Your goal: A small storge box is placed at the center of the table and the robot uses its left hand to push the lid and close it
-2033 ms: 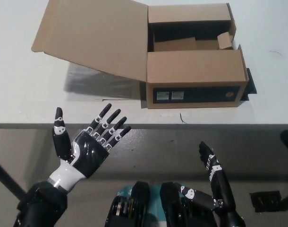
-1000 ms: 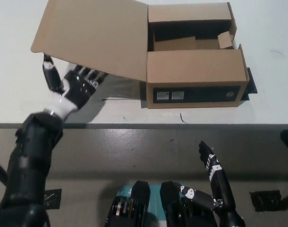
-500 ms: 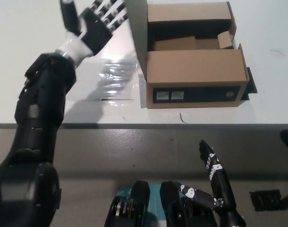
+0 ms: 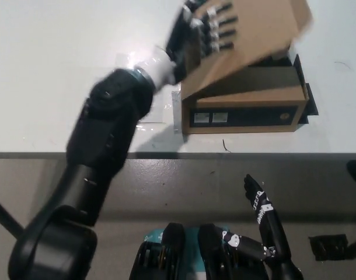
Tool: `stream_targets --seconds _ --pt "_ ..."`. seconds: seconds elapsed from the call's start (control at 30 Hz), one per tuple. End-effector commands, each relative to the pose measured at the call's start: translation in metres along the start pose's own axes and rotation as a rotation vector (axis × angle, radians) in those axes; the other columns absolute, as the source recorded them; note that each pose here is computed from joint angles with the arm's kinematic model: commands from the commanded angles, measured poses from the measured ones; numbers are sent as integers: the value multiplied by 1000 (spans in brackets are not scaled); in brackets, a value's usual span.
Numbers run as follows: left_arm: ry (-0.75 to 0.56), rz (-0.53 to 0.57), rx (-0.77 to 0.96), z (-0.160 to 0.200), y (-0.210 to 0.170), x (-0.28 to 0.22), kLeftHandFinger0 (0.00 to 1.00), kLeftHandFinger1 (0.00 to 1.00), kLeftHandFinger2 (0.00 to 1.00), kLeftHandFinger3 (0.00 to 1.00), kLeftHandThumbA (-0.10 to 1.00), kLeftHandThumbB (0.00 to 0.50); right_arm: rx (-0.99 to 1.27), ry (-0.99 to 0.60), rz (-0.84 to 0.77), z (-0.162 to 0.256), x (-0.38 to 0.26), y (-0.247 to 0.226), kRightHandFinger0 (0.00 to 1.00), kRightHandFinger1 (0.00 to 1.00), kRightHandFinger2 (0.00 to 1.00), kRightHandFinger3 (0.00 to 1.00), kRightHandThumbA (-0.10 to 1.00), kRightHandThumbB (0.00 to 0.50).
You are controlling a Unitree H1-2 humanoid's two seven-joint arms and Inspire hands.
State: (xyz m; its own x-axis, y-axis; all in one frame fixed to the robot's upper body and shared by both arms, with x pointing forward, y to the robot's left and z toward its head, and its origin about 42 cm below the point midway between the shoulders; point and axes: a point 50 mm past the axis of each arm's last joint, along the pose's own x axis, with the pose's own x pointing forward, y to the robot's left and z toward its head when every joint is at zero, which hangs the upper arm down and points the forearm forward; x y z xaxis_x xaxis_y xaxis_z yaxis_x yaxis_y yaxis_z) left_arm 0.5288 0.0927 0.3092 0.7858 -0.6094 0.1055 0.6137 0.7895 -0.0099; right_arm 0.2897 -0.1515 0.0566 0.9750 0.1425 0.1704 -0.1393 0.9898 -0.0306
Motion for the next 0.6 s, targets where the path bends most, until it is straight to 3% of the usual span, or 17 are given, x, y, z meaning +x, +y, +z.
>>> stream_targets --seconds 0.0,0.23,0.43,0.57 --pt "-24 22 147 -9 -9 7 1000 1000 1000 1000 1000 377 12 -94 22 15 5 1 1000 1000 1000 1000 1000 305" --pt "50 23 122 -54 -6 -2 1000 1000 1000 1000 1000 390 2 -103 35 17 6 -2 1000 1000 1000 1000 1000 299" --pt "46 27 101 -64 -2 -13 1000 1000 1000 1000 1000 404 -8 -98 34 16 5 -2 1000 1000 1000 1000 1000 299" --pt "14 21 89 -52 -2 -24 1000 1000 1000 1000 1000 404 -12 -95 33 15 3 -1 1000 1000 1000 1000 1000 305"
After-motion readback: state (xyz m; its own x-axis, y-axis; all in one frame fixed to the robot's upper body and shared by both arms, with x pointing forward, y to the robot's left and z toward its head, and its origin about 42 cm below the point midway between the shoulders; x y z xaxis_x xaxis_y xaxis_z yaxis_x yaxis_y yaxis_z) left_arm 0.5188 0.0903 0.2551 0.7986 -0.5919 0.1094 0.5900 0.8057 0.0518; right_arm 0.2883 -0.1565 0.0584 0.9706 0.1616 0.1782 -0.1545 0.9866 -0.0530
